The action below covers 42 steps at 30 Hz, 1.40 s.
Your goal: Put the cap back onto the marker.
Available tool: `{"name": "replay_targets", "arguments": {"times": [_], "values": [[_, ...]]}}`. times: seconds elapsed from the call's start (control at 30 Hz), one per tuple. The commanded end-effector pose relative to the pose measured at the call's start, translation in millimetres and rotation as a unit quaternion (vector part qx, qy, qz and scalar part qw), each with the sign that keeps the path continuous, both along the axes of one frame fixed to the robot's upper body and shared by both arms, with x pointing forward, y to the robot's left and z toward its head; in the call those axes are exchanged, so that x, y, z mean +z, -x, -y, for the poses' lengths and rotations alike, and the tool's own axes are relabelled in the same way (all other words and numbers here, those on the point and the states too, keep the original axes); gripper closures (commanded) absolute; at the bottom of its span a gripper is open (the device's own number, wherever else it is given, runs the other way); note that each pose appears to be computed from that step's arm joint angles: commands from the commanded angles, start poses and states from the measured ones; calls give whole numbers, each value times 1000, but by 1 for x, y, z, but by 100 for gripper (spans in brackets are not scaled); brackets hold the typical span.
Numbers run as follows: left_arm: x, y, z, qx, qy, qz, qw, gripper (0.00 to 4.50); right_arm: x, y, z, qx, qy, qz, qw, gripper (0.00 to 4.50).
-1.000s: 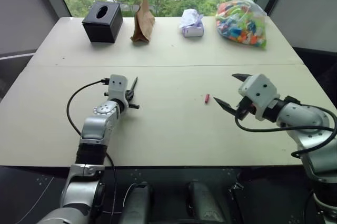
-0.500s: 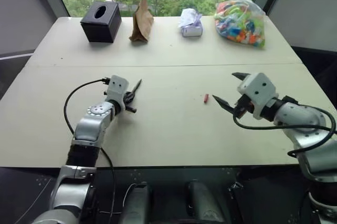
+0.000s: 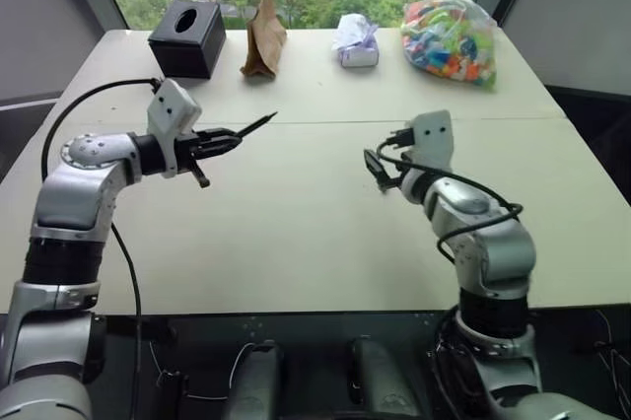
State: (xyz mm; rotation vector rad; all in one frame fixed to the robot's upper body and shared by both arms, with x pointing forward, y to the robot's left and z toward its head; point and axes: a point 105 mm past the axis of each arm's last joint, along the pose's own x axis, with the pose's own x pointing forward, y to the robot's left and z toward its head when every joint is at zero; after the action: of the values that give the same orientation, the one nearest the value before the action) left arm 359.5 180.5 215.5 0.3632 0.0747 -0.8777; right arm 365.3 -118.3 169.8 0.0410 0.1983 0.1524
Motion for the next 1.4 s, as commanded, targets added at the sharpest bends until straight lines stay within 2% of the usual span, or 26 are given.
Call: {"name": "replay_targets", "arguments": {"times": [0.03, 0.3, 0.43, 0.53, 0.9, 1.4], "values": [[16, 1, -1, -12, -5, 23, 1000, 446, 2, -6, 12, -85, -39, -14, 995, 0], [16, 6, -1, -21, -13, 19, 1000, 446, -10, -1, 7, -135, -36, -31, 990, 0], [16, 7, -1, -14, -13, 20, 1000, 446, -19, 3, -1, -121, -41, -51, 991, 0], [16, 8, 0, -13, -11, 19, 1000, 446, -21, 5, -11, -78, -36, -63, 994, 0], [12, 7, 3, -7, 1, 23, 1000, 446, -41, 17, -6, -38, -17, -123, 992, 0], [10, 11, 4, 4, 10, 29, 1000, 446, -54, 2, -12, -33, 6, -123, 992, 0]]}}
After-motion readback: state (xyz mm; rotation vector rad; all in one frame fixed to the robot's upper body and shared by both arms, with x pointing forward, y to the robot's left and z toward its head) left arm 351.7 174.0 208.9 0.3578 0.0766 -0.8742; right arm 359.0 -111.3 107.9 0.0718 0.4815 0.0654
